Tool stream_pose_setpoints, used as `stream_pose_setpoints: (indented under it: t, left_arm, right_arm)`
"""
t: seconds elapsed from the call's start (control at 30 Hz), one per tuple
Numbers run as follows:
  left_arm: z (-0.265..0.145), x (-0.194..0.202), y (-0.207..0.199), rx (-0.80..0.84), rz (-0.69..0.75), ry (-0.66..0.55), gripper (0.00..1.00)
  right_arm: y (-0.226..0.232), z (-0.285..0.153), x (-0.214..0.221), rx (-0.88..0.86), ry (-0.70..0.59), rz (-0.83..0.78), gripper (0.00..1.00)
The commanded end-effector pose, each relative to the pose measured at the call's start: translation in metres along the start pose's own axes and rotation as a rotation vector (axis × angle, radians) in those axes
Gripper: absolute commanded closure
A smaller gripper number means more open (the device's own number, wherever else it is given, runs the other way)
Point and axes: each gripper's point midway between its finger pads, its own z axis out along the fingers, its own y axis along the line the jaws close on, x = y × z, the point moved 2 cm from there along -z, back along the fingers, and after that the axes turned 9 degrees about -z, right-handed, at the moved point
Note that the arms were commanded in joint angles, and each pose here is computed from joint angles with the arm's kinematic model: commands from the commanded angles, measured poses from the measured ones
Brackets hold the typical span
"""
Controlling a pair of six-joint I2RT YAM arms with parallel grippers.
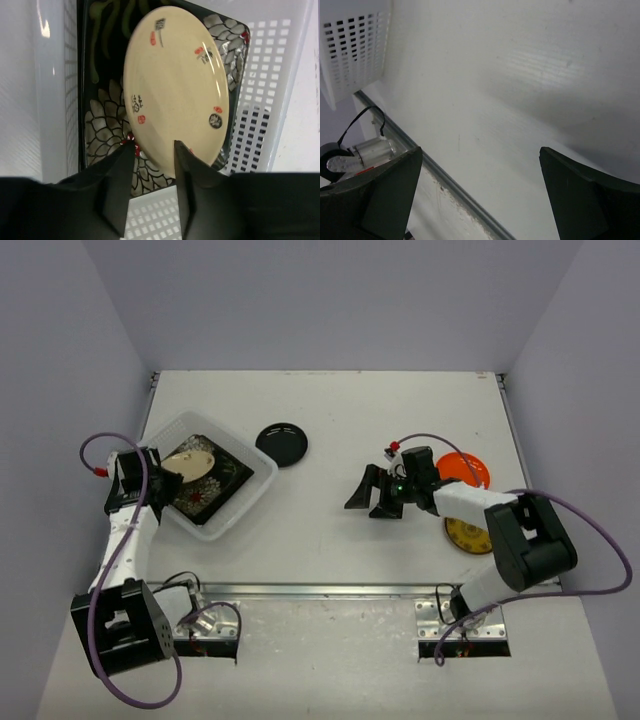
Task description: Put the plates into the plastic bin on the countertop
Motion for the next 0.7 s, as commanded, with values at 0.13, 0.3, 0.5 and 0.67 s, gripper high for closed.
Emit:
stream_pose_setpoints:
  t: [0.13,0.3,0.5,0.67]
  left_arm:
    - [0.003,-0.014,-0.014,0.036,0.017,-0.031,0.00]
    - [-0.011,-0.006,-0.012,0.027,0.131,0.043,0.00]
    - [-0.060,0.002,-0.037,0.251,0.314,0.090,0.00]
    - [-0.087,0.021,-0.041,0.368,0.418,0.123,0.00]
  right_arm:
    - [-0.005,0.064,-0.082,-0.039,-0.077,-0.023,0.01]
    - [-0.014,0.131,-0.111,-0.067,-0.005,0.057,0.01]
    - [-0.029,0.196,-0.135,0.053,0.034,0.096,0.19]
    - [-0.041,0.227,-0.139,0.096,0.049,0.166,0.66]
